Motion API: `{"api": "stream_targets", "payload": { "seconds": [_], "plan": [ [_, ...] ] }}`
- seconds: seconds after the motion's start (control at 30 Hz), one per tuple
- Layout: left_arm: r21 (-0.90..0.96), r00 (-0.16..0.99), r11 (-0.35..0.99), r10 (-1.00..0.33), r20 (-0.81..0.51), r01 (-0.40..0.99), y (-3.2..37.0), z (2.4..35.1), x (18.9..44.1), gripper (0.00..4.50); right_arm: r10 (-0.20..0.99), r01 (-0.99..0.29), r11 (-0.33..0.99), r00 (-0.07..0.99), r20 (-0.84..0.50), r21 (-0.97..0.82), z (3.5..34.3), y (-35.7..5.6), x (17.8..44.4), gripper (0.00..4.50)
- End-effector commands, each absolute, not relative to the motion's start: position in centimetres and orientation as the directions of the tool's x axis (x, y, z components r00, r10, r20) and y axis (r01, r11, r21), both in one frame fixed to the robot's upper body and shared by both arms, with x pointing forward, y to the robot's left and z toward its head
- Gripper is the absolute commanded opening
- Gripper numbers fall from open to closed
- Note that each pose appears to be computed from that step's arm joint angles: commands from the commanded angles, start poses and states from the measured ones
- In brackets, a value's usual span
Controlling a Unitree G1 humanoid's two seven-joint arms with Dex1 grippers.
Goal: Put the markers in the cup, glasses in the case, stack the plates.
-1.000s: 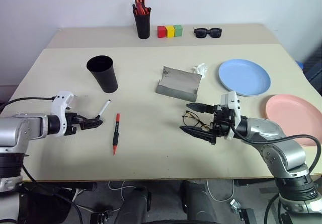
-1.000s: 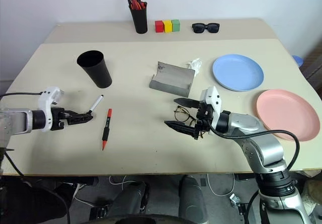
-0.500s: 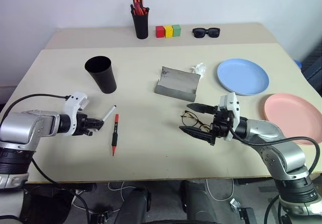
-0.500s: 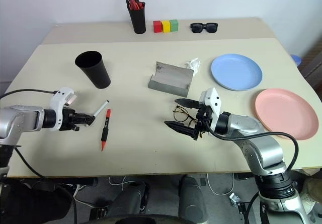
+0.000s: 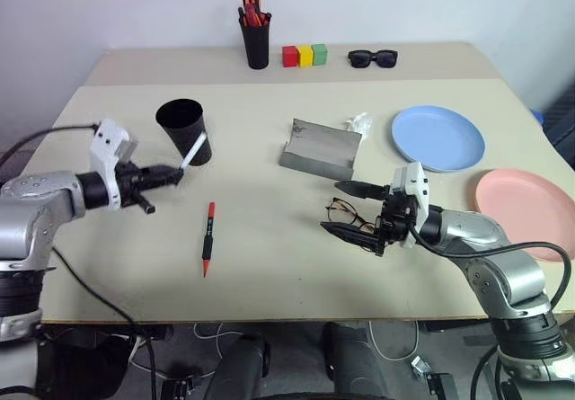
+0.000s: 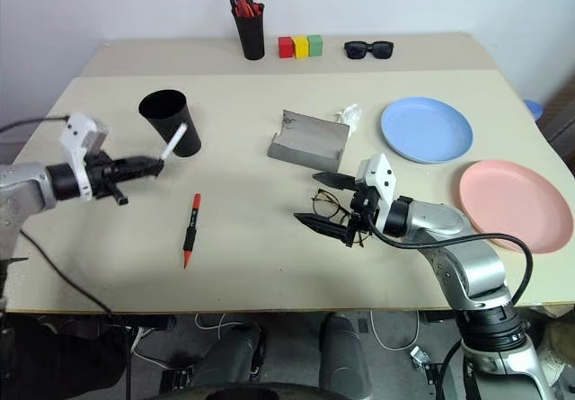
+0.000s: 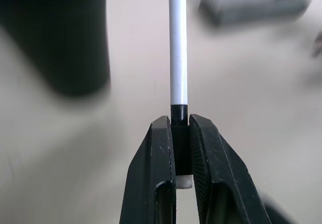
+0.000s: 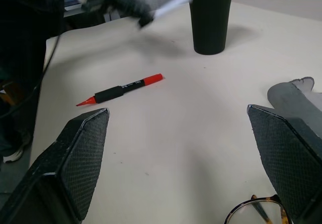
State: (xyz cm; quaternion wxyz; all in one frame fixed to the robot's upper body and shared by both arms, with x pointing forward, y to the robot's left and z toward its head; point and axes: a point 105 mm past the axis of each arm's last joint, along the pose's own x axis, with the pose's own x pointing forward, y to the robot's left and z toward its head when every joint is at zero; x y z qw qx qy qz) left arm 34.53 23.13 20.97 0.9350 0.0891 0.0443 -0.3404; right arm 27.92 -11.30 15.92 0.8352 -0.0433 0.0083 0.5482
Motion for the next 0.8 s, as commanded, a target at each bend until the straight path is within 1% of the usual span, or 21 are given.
{"api": "stream_targets", "payload": {
  "seconds": [0.03,0.1,0.13,0.2,0.27,0.33,0.4,0.5,0.57,0.63,0.7,0.8],
  "plan": [
    [0.224,0.797,0.796,-0.594,0.110,0.562,23.5,25.8,35.8,0.02,0.924,-0.921,0.377,0.381,-0.027,-0.100,17.1,-11.0,27.9,4.50],
    [0.260,0.764,0.779,-0.620,0.180,0.571,22.4,27.1,36.2,0.02,0.926,-0.922,0.373,0.377,-0.023,-0.102,17.3,-10.8,27.9,4.50],
    [0.273,0.760,0.787,-0.611,0.221,0.554,22.2,27.8,36.6,0.02,0.927,-0.923,0.371,0.375,-0.021,-0.104,17.4,-10.8,27.9,4.50],
    [0.307,0.774,0.842,-0.533,0.342,0.444,22.8,29.9,37.9,0.02,0.928,-0.924,0.369,0.372,-0.022,-0.100,17.4,-10.7,27.9,4.50],
    [0.245,0.776,0.894,-0.447,0.445,0.375,23.9,31.1,38.9,0.02,0.930,-0.927,0.362,0.366,-0.026,-0.098,17.4,-10.6,27.8,4.50],
    [0.177,0.772,0.935,-0.353,0.528,0.307,25.1,31.3,40.1,0.02,0.931,-0.927,0.361,0.365,-0.026,-0.097,17.5,-10.6,27.8,4.50],
    [0.138,0.784,0.957,-0.289,0.550,0.256,25.8,30.6,41.2,0.02,0.929,-0.926,0.364,0.368,-0.023,-0.098,17.7,-10.7,27.8,4.50],
    [0.088,0.798,0.973,-0.227,0.558,0.214,26.7,29.7,41.8,0.02,0.930,-0.926,0.362,0.367,-0.029,-0.104,17.8,-10.7,27.7,4.50],
    [0.109,0.800,0.969,-0.244,0.548,0.221,26.5,28.9,41.9,0.02,0.926,-0.922,0.373,0.377,-0.025,-0.106,17.9,-10.9,27.8,4.50],
    [0.090,0.817,0.969,-0.241,0.524,0.228,26.6,27.8,42.2,0.02,0.924,-0.920,0.378,0.382,-0.023,-0.108,17.9,-11.0,27.8,4.50],
    [0.060,0.825,0.961,-0.264,0.499,0.271,26.4,26.4,42.3,0.02,0.923,-0.919,0.380,0.384,-0.022,-0.110,17.8,-10.9,27.7,4.50],
    [0.045,0.821,0.951,-0.289,0.492,0.307,26.0,25.6,42.1,0.02,0.922,-0.917,0.382,0.387,-0.021,-0.111,17.8,-10.9,27.7,4.50]
  ]
}}
